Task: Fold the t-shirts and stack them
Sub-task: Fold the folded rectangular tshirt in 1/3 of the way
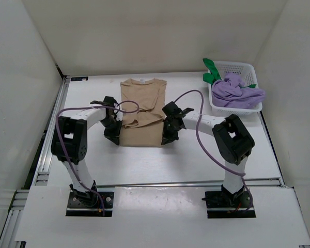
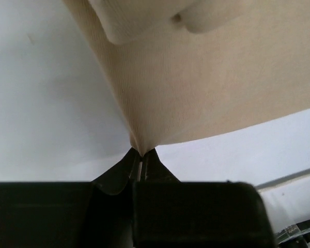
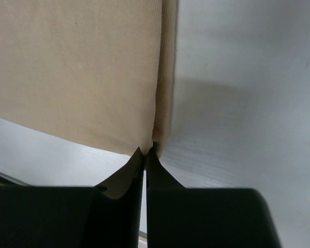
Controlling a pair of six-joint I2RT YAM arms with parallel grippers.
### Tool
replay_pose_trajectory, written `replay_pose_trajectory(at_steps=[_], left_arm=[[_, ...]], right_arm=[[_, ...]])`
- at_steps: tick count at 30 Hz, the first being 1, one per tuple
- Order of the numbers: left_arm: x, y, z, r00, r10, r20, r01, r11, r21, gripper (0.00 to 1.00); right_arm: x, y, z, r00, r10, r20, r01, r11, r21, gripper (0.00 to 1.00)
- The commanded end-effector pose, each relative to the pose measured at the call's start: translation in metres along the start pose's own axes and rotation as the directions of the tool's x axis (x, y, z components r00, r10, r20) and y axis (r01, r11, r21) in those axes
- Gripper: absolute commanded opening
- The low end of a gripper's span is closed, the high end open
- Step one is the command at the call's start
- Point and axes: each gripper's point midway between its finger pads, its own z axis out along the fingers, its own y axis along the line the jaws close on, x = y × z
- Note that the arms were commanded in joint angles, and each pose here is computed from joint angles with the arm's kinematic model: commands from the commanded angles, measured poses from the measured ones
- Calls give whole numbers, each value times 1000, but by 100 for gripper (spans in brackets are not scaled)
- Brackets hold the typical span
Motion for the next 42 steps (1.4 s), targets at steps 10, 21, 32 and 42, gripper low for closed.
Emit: replay_pose_trajectory(at_steps=[10, 21, 32, 42], left_arm=[[86, -16, -45, 978, 147, -152, -171, 972, -164, 30], [5, -74, -86, 788, 497, 364, -330, 839, -432, 85], [-34, -117, -42, 750, 568, 339, -393, 795, -462, 100], [-19, -106, -17, 774, 579, 256, -424, 775, -470, 100]], right_arm=[[98, -4, -37, 981, -166, -101, 173, 983, 66, 0], [114, -6, -32, 986, -135, -94, 139, 989, 43, 0], [117, 2, -31, 992, -79, -97, 80, 997, 5, 0], [118, 2, -34, 993, -72, -92, 72, 997, 0, 0]])
